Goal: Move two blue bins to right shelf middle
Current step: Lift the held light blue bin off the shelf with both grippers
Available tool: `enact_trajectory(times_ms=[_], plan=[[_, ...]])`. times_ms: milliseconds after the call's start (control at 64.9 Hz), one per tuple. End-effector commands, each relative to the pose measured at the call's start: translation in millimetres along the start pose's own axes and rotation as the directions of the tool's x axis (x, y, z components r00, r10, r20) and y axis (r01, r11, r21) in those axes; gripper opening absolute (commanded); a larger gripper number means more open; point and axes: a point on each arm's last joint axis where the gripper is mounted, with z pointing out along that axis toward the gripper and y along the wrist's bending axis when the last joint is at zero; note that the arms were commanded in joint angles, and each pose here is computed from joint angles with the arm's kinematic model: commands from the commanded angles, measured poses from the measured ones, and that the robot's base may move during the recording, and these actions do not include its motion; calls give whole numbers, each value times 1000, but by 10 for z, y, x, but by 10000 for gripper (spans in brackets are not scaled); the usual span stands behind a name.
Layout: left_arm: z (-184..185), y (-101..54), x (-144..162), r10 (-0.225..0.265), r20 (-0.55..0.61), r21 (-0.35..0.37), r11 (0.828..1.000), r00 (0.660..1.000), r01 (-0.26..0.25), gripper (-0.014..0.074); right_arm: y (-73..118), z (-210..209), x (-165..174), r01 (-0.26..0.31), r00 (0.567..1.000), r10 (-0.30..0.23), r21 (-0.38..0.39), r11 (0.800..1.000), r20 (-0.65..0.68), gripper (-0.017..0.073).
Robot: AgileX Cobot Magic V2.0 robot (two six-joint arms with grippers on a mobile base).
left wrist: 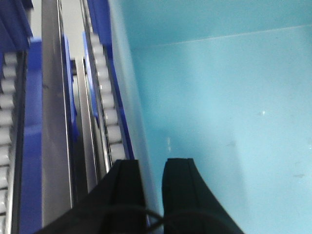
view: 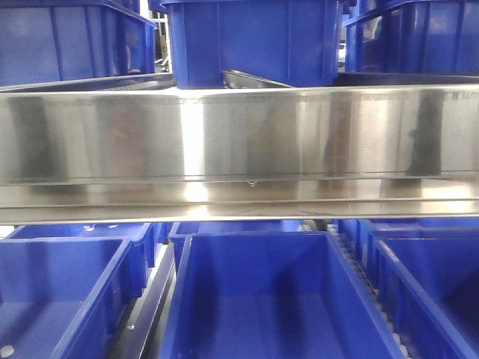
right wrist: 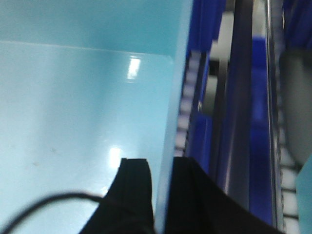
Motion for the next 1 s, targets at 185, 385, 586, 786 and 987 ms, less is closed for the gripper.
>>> enact_trajectory(times_ms=[185,385,586,786,987], plan=[[-199,47,-46,27,64,-25,999,998,-25,-111,-18,-211,-90,26,997,-29,45,999,68,-152],[-189,48,-46,28,62,-27,999,998,-26,-111,-18,-211,-92,26,997,-29,45,999,71,-152],[-189,48,-46,28,62,-27,999,998,-26,-111,-18,-211,-92,26,997,-29,45,999,71,-152],[-189,48,-46,28,62,-27,999,998,-26,-111,-18,-213,-109,26,996,-30,45,999,89,-152],[-189,48,-46,28,62,-27,999,998,-26,-111,-18,-213,-114,26,995,-30,46,999,95,-152]])
